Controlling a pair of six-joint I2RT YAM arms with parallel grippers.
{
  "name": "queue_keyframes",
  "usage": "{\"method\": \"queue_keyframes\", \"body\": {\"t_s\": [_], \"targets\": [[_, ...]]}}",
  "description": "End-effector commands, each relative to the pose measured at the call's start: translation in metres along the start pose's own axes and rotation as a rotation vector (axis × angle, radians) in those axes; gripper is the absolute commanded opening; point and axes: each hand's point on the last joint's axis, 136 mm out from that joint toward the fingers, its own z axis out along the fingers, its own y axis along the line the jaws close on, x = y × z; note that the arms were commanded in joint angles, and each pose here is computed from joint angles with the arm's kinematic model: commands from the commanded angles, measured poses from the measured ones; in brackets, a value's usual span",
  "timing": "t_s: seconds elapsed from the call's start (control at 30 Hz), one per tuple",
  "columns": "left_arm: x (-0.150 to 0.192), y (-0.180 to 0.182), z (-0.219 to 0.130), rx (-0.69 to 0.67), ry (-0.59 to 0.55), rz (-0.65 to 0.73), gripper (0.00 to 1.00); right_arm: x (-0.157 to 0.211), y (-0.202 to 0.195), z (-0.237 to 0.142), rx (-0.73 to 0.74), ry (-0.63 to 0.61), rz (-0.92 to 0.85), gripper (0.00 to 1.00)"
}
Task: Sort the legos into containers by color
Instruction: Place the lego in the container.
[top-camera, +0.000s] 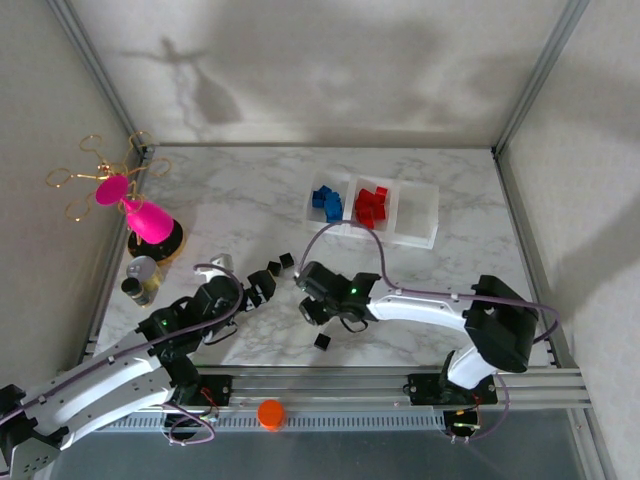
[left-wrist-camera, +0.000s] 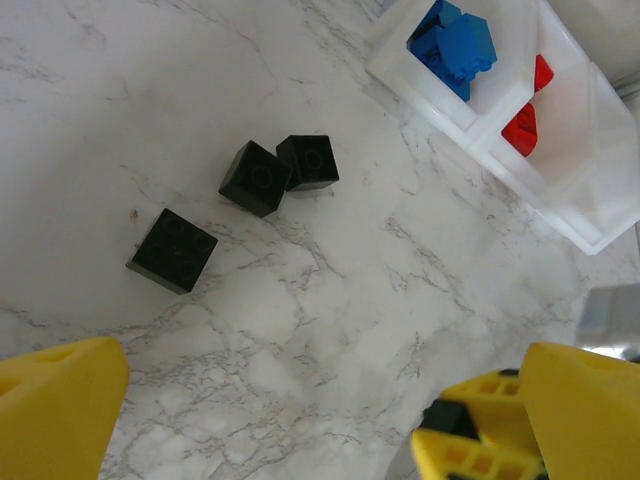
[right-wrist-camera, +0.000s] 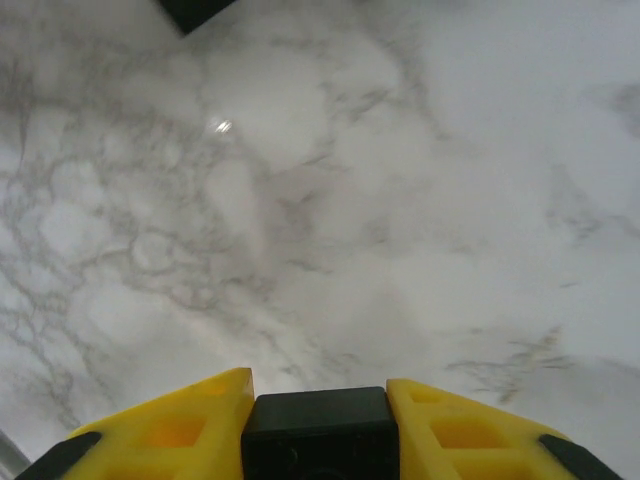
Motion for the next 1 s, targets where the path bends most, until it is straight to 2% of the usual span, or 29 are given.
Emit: {"method": "queue_keyframes", "body": {"t_s": [0.0, 0.2, 0.3, 0.47, 0.63, 0.77, 0.97], "targets": [[-0.015, -0.017, -0.004, 0.030, -0.034, 0.000, 1.00, 0.001, -0.024, -0.011, 0.015, 0.002, 0.086, 0.33], [-0.017, -0.038, 0.007, 0.058, -0.019, 0.033, 1.00, -0.021, -0.093, -0.033, 0.079, -0.082, 0.254, 0.32], [-0.016, -0.050, 0.016, 0.072, -0.008, 0.051, 1.00, -0.036, -0.139, -0.051, 0.140, -0.166, 0.349, 0.32], [-0.016, -0.070, 0.030, 0.100, 0.003, 0.069, 1.00, -0.048, -0.231, -0.077, 0.293, -0.260, 0.539, 0.31], [-0.020, -0.089, 0.041, 0.119, 0.006, 0.098, 1.00, -0.051, -0.304, -0.091, 0.468, -0.314, 0.664, 0.30], [-0.021, -0.101, 0.050, 0.128, 0.010, 0.113, 1.00, -0.058, -0.349, -0.083, 0.564, -0.321, 0.712, 0.30], [-0.022, -0.109, 0.057, 0.135, 0.010, 0.125, 1.00, -0.070, -0.389, -0.064, 0.675, -0.295, 0.701, 0.32]]}}
